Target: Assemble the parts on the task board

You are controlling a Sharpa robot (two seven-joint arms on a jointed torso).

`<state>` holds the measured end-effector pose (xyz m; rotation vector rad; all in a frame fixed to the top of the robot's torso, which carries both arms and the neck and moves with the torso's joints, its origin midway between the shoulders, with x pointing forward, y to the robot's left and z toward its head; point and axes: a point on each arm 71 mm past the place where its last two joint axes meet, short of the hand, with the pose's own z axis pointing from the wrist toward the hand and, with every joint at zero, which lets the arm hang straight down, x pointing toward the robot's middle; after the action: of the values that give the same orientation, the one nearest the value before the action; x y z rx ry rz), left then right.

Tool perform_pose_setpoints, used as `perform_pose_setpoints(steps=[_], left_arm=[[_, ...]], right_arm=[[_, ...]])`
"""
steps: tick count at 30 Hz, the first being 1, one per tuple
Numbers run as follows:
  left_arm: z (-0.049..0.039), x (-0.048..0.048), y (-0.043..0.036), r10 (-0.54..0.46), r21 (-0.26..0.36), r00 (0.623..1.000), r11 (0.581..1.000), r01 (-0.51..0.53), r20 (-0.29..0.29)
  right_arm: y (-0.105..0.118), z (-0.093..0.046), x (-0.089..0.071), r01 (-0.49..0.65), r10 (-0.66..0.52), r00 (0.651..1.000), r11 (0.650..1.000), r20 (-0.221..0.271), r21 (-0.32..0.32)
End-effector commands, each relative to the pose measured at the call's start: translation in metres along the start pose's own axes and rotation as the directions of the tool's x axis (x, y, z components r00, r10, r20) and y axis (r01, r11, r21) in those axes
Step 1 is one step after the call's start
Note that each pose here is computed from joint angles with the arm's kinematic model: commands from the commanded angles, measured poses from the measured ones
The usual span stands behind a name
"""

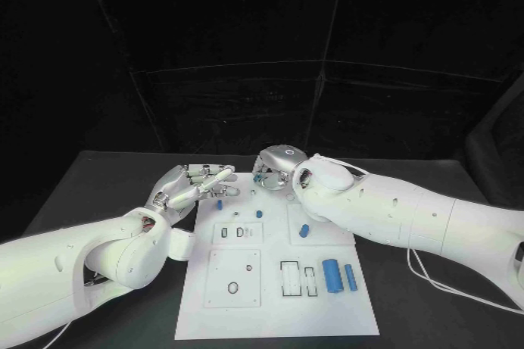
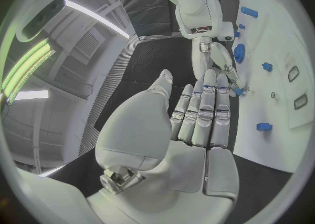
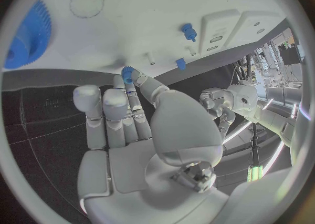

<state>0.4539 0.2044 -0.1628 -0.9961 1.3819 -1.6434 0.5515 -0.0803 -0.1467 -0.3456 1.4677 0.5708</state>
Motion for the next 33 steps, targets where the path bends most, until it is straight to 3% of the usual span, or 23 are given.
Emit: perform_pose_setpoints(steps=[1, 24, 28, 33], left_arm=[[0.0009, 0.0014, -0.0009, -0.007, 0.0, 1.0, 1.0, 0.007, -0.013], [0.0017, 0.0006, -0.0003, -0.006, -0.004, 1.0, 1.0, 0.006, -0.013], [0.0016, -0.0006, -0.0003, -0.006, -0.004, 1.0, 1.0, 0.005, -0.011], [0.0005, -0.0038, -0.0006, -0.003, -0.005, 1.0, 1.0, 0.003, -0.005]], right_arm=[[0.003, 0.001, -0.002, 0.001, 0.0, 1.0, 1.0, 0.017, -0.011], [0.002, 0.002, -0.002, 0.001, -0.001, 1.0, 1.0, 0.016, 0.001], [-0.001, -0.005, -0.006, -0.006, 0.006, 0.999, 1.0, 0.043, -0.003], [-0.018, -0.026, -0.017, -0.072, 0.07, 0.995, 0.997, 0.076, 0.019]])
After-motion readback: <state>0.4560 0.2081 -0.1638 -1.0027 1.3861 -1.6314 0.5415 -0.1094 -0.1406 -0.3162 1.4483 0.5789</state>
